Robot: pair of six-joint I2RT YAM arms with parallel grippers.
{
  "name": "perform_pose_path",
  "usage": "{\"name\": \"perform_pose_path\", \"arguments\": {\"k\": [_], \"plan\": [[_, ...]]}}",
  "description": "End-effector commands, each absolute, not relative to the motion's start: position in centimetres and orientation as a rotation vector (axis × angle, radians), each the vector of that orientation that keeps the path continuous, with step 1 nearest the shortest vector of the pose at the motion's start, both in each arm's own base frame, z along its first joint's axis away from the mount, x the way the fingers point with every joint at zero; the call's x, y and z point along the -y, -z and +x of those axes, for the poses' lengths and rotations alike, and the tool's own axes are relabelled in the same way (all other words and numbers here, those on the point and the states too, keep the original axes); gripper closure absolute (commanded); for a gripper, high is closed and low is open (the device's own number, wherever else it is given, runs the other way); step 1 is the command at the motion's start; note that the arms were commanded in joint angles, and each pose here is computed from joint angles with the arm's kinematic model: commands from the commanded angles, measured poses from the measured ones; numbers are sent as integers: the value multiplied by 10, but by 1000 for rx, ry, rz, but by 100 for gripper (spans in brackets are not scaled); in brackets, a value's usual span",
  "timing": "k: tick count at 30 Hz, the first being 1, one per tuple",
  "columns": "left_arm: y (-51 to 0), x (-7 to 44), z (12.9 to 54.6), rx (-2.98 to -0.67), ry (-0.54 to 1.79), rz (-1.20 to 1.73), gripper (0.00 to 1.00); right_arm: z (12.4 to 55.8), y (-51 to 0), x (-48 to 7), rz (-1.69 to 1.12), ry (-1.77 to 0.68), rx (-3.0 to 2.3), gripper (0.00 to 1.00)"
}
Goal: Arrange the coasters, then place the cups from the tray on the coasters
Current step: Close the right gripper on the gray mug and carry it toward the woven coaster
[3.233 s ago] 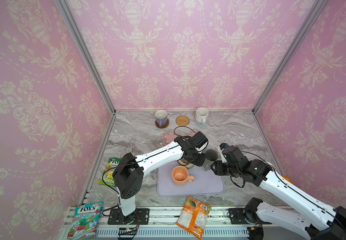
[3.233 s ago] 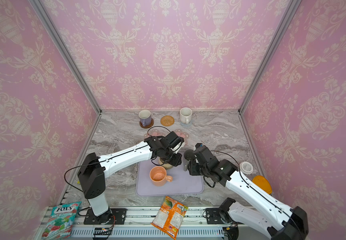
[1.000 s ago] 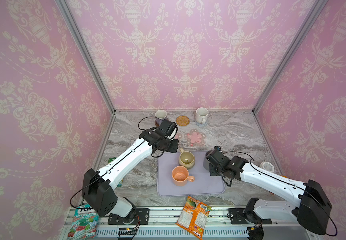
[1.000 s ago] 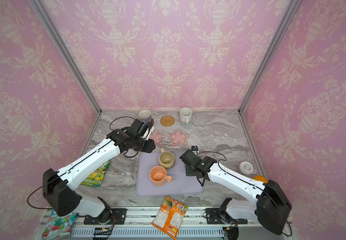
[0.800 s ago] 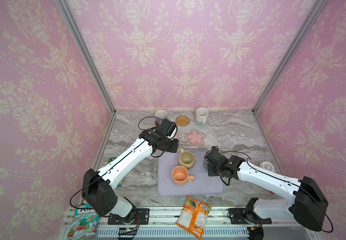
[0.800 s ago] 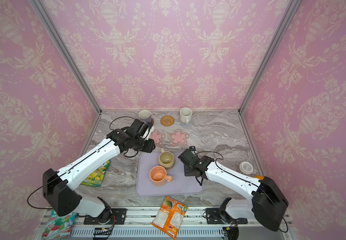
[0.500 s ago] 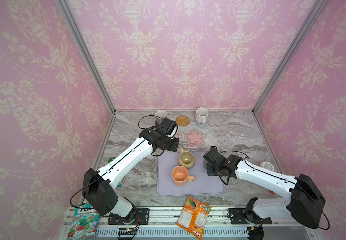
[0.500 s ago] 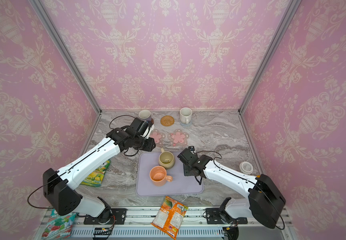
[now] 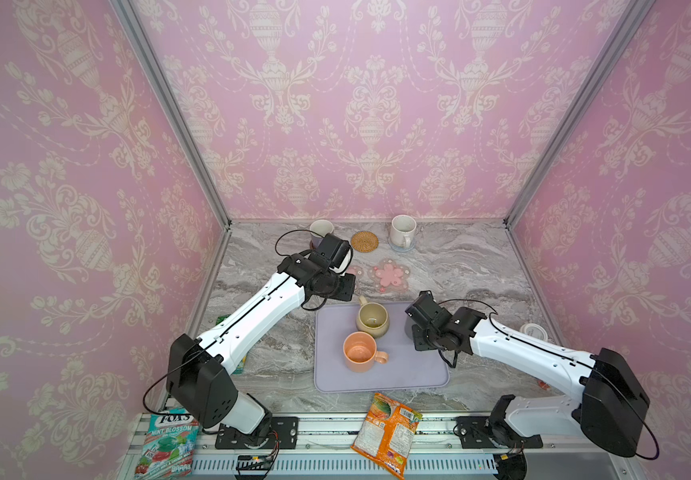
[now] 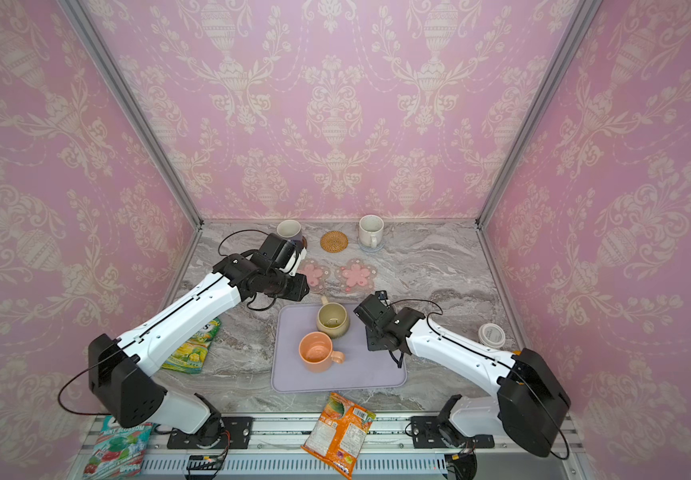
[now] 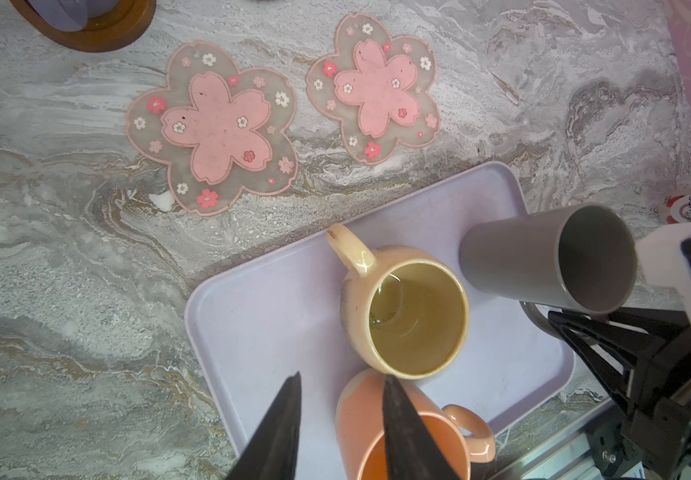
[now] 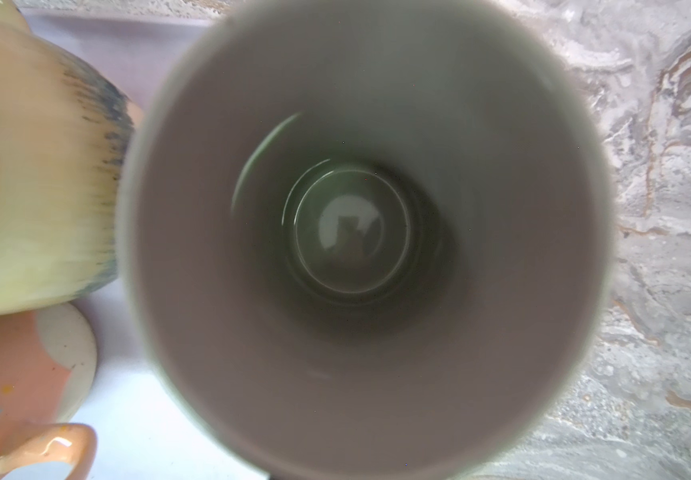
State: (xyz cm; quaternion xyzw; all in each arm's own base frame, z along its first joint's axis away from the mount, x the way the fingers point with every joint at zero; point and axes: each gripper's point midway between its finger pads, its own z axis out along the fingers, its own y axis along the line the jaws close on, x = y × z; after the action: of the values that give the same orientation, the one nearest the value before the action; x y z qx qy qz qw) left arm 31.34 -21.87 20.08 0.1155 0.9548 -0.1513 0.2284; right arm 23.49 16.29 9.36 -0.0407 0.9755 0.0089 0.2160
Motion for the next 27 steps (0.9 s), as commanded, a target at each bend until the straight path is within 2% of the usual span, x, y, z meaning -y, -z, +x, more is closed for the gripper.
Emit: {"name": "perform_pose_path", "arguments": {"k": [1, 16, 27], "plan": [[-195, 210, 316, -2649, 371, 328, 64, 261, -128, -173, -153, -28, -2588, 100], [-185, 193, 339, -2674, 364, 257, 64, 323, -175, -195, -189, -82, -2497, 100], [-170, 178, 361, -2711, 368, 196, 64, 380, -183, -223, -225, -131, -2489, 100]]}}
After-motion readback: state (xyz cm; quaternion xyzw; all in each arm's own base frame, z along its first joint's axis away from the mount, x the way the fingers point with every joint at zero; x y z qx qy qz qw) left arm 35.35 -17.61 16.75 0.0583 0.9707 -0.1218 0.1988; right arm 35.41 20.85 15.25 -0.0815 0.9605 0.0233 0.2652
